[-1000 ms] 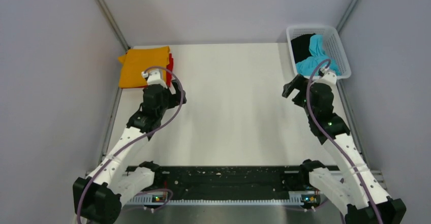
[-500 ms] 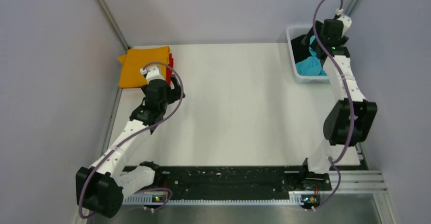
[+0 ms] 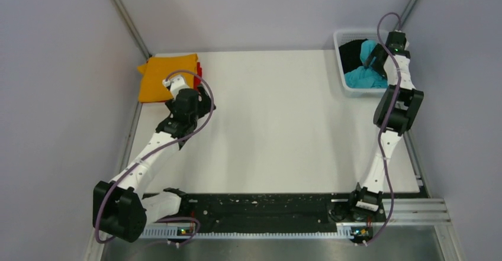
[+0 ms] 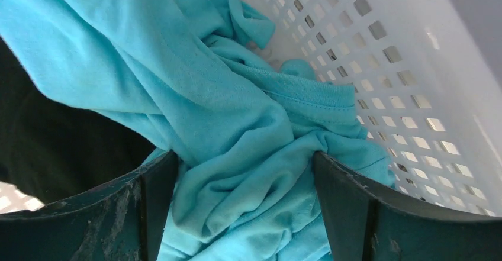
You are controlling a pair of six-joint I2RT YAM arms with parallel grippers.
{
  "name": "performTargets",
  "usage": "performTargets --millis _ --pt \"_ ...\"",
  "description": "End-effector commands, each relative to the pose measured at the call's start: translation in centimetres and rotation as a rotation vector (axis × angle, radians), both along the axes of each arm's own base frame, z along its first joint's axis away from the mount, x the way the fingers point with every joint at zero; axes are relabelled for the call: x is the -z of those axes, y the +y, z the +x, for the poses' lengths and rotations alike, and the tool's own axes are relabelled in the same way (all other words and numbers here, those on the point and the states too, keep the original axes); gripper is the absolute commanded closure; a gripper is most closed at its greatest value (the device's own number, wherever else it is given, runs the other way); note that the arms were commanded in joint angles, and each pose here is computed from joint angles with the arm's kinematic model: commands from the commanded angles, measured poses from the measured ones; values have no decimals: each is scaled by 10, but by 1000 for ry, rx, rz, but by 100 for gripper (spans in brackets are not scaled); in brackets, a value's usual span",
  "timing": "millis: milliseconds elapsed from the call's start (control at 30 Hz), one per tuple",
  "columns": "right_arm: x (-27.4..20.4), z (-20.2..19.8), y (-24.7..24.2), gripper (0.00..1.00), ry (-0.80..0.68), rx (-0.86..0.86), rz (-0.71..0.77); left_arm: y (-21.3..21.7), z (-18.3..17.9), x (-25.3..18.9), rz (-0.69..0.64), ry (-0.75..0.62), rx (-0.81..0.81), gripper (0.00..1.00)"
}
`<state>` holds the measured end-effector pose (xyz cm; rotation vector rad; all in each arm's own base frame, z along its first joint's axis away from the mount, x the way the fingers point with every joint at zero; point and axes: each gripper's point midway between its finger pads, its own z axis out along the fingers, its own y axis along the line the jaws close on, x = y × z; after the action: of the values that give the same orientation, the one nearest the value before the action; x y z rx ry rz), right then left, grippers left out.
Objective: Fold and stack the t-shirts
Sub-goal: Grab crumpled tshirt from bin with the right arm, then move the tshirt to the center of the board
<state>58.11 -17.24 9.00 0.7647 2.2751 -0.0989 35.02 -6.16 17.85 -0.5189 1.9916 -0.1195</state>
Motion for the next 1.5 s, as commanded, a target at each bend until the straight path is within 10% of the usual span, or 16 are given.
performTargets --millis 0,167,367,800,1467 --pt "-18 8 -2 20 -25 -19 -37 1 8 -19 -43 -50 -41 1" --pt "2 8 2 40 3 -39 -16 2 4 -13 -49 -34 -50 1" --pt "-39 20 4 100 -102 -75 -37 2 2 -10 -56 -22 -51 1" --pt "-306 -8 58 100 -655 -252 -83 -9 8 -24 -94 -87 2 1" --pt "-514 -172 389 100 -1209 -1078 255 5 -16 -56 -1 -147 40 1"
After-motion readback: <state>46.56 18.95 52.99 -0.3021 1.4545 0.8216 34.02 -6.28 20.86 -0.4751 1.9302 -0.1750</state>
